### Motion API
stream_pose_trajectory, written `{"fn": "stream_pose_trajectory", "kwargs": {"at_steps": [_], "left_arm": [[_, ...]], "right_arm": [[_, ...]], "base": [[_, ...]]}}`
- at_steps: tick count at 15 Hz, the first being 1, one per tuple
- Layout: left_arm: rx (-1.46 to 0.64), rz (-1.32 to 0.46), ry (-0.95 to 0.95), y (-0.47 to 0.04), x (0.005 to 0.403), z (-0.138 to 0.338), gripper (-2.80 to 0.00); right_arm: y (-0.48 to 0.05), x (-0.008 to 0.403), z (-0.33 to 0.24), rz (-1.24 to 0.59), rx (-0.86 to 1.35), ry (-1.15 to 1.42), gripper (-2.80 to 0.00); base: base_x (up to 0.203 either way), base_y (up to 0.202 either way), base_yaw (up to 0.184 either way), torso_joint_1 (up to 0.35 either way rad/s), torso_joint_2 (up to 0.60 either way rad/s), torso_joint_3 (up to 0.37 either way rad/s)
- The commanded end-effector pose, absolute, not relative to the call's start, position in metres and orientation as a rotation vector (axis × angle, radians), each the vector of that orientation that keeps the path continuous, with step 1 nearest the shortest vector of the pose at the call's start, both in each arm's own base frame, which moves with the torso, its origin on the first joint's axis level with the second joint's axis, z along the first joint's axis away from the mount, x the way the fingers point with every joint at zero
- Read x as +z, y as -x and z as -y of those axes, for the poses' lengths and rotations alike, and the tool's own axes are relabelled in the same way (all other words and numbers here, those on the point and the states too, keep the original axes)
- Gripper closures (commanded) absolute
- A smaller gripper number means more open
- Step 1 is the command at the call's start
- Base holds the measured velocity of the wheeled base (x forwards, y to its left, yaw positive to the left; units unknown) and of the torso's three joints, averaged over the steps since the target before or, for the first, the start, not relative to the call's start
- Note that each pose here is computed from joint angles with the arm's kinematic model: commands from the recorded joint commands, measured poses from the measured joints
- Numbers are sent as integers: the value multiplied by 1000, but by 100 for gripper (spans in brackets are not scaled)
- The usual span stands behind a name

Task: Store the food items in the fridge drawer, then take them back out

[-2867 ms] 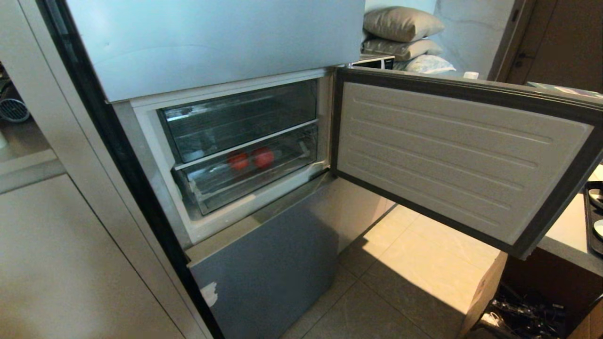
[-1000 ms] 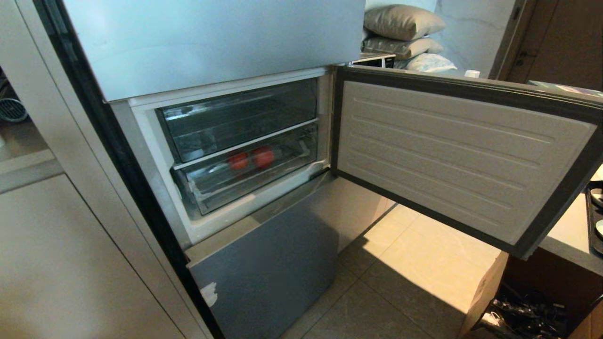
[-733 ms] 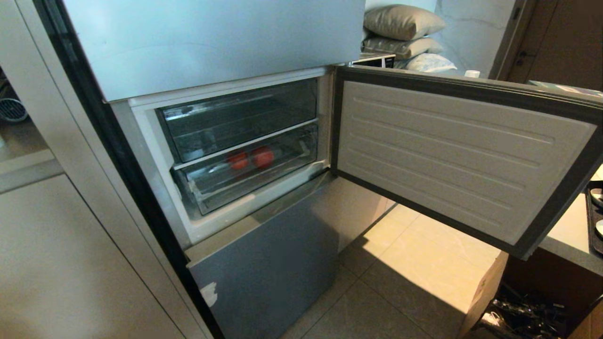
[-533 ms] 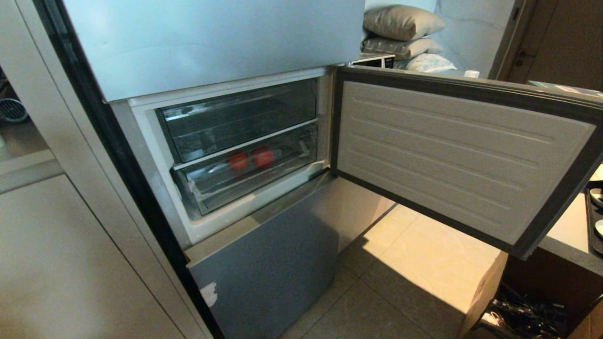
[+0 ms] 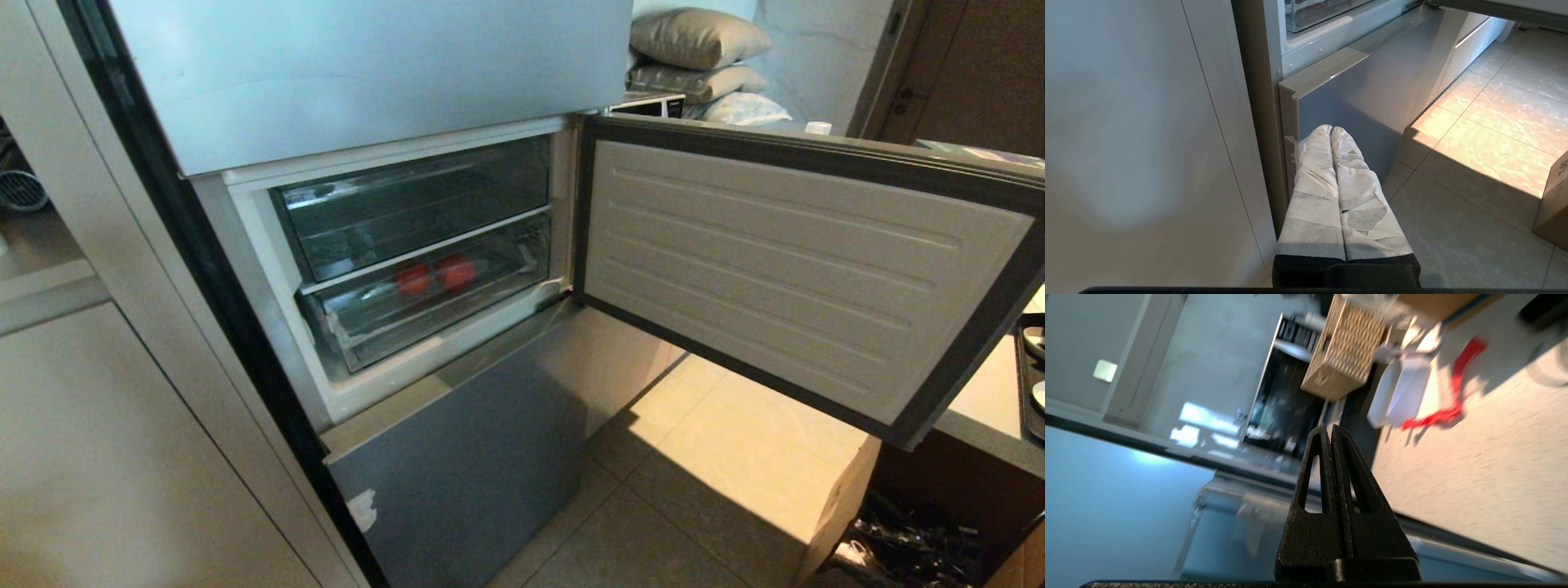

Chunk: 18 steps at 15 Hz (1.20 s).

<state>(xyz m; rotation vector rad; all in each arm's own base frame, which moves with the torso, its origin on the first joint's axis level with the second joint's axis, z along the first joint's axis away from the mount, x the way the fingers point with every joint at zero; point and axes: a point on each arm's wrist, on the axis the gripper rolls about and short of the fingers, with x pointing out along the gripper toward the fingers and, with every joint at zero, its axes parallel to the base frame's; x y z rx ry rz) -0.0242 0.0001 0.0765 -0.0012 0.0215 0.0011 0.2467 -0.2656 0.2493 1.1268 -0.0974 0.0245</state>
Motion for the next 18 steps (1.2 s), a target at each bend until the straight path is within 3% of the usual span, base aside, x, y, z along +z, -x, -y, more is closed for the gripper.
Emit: {"fn": "stream_pose_trajectory", "kwargs": {"at_steps": [1, 4, 11, 18], "left_arm": [[2, -18, 1, 24, 77, 0, 0], [2, -20, 1, 24, 76, 0, 0], [2, -20, 1, 24, 76, 0, 0], [2, -20, 1, 24, 76, 0, 0]], "right_arm": [[-270, 233, 269, 48, 58, -1177, 0], [-285, 231, 249, -15, 132, -1189, 0], [-258, 247, 214, -104, 256, -1208, 0], [-184, 296, 161, -1, 284, -1124, 0]], "base": [[0, 0, 0, 0, 0, 0], [0, 0, 0, 0, 0, 0], [0, 0, 0, 0, 0, 0], [0, 0, 0, 0, 0, 0]]}}
